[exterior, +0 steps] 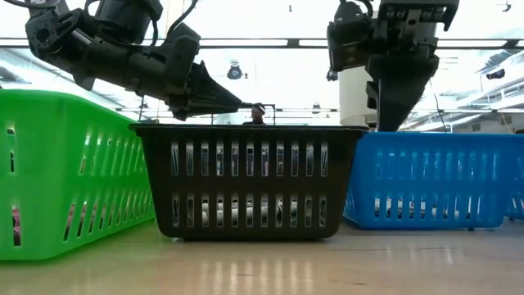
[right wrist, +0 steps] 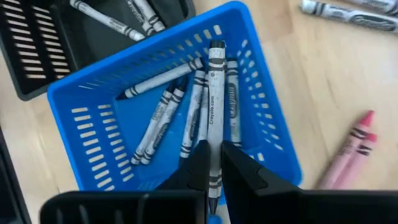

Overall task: Sort crayons
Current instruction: Put the black crayon into the left blue bin, then put the pink crayon into the right blue bin

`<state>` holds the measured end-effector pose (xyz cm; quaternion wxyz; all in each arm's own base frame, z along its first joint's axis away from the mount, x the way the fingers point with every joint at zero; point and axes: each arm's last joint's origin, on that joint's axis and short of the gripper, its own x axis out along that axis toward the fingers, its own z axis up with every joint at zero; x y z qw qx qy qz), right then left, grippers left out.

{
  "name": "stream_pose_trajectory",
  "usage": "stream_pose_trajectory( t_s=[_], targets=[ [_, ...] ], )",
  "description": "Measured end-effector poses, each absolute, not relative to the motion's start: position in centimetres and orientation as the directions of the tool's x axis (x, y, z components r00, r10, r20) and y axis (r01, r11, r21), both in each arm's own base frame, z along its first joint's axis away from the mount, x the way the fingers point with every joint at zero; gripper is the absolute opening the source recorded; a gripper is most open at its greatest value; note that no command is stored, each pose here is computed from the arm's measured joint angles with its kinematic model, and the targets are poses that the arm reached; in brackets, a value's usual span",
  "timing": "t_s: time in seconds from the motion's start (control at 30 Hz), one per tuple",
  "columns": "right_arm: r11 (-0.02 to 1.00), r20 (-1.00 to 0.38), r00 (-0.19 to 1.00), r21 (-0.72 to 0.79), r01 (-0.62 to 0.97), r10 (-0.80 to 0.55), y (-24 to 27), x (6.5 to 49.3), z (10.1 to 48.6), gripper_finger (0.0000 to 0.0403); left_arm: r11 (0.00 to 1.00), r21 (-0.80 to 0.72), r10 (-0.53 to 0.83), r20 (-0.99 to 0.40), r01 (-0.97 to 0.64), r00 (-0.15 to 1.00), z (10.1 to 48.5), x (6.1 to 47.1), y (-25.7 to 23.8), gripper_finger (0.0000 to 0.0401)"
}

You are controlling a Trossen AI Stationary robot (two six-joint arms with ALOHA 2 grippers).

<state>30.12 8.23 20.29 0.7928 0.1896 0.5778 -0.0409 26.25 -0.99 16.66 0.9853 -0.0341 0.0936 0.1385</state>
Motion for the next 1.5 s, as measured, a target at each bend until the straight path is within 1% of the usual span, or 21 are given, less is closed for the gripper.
stream_pose_trajectory(
  t_s=[0.23,0.37,0.5,0.6,0.7,0.93,1.1,1.27,1.4,1.5],
  targets=[
    [0.927,-0.909,0.393,0.257,0.272,0.137,9.3,30.0,19.3,0.0043,0.959,-0.05,0.266,-0.173,-0.278,0.948,16.9,26.3,-1.0,0.0142],
    [0.933,-0.915,0.393,0.216,0.289,0.09,9.3,29.8,19.1,0.0069,0.959,-0.053,0.266,-0.166,-0.278,0.95,16.9,26.3,-1.0,0.0142],
    [0.935,-0.914,0.396,0.213,0.285,0.087,9.3,29.8,19.1,0.0097,0.959,-0.052,0.265,-0.166,-0.277,0.95,16.9,26.3,-1.0,0.0142],
    [0.938,-0.92,0.383,0.2,0.285,0.08,9.2,29.7,19.2,0.0108,0.96,-0.05,0.265,-0.168,-0.277,0.949,16.9,26.3,-1.0,0.0142],
    [0.951,-0.911,0.411,0.161,0.263,0.04,9.1,29.8,19.9,0.0109,0.96,-0.048,0.265,-0.172,-0.277,0.949,16.9,26.3,-1.0,0.0142],
    [0.973,-0.843,0.526,0.012,0.229,-0.113,8.5,29.2,22.2,0.0107,0.958,-0.073,0.262,-0.155,-0.276,0.952,17.0,26.3,-1.0,0.0142],
    [0.983,-0.819,0.556,-0.047,0.178,-0.14,7.3,29.6,22.5,0.0107,0.958,-0.074,0.262,-0.153,-0.276,0.953,17.1,26.3,-1.0,0.0142],
    [0.975,-0.814,0.553,-0.076,0.207,-0.18,5.0,29.9,21.4,0.0106,0.958,-0.073,0.262,-0.155,-0.276,0.953,17.1,26.3,-1.0,0.0142],
    [0.958,-0.835,0.508,-0.075,0.276,-0.212,3.1,29.6,20.4,0.0106,0.959,-0.066,0.262,-0.175,-0.277,0.949,16.8,26.3,-1.0,0.0142],
    [0.949,-0.87,0.461,-0.024,0.315,-0.175,1.8,29.1,19.6,0.0106,0.959,-0.063,0.262,-0.182,-0.277,0.948,16.8,26.3,-1.0,0.0142]
  ],
)
